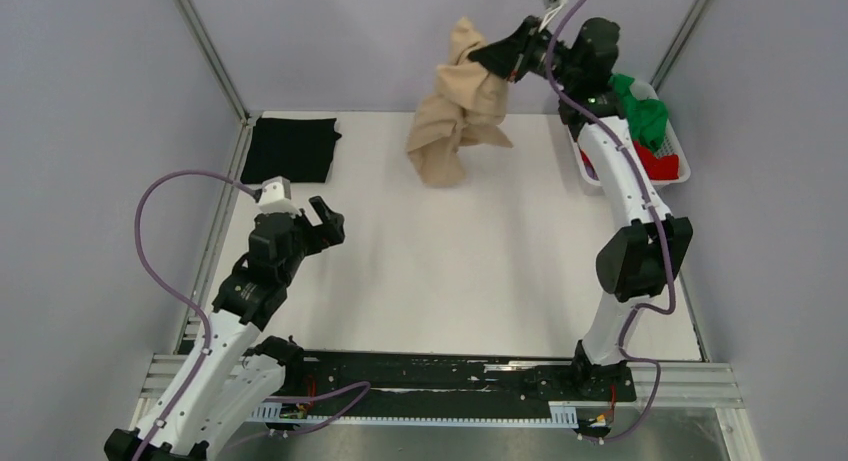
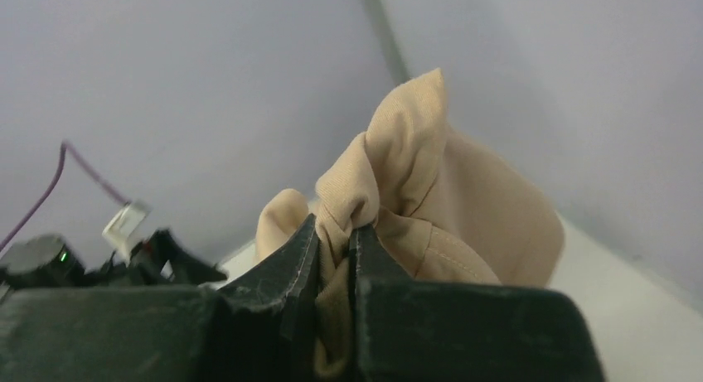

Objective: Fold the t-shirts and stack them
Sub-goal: Move the tshirt to the center of the board

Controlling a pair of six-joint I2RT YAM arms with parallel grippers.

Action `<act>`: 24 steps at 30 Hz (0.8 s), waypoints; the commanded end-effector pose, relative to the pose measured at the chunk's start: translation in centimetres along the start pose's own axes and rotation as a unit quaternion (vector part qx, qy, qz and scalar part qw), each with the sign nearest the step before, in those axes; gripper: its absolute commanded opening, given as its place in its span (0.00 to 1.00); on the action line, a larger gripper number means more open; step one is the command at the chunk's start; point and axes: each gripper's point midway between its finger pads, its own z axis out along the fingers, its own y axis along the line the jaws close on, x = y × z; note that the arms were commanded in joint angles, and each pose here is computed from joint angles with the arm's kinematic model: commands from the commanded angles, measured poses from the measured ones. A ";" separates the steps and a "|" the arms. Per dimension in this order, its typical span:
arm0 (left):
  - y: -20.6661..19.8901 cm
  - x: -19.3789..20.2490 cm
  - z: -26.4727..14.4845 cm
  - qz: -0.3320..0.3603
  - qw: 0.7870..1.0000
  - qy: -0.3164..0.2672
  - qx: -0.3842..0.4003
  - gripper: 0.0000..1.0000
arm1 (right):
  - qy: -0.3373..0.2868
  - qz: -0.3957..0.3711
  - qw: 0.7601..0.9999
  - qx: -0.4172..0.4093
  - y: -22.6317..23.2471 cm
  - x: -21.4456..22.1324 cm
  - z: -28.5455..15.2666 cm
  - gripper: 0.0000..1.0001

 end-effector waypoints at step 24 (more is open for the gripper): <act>3.5 6.8 1.6 -0.056 0.972 0.168 -0.155 1.00 | 0.084 0.142 0.879 0.447 -3.7 25.2 -23.5 1.00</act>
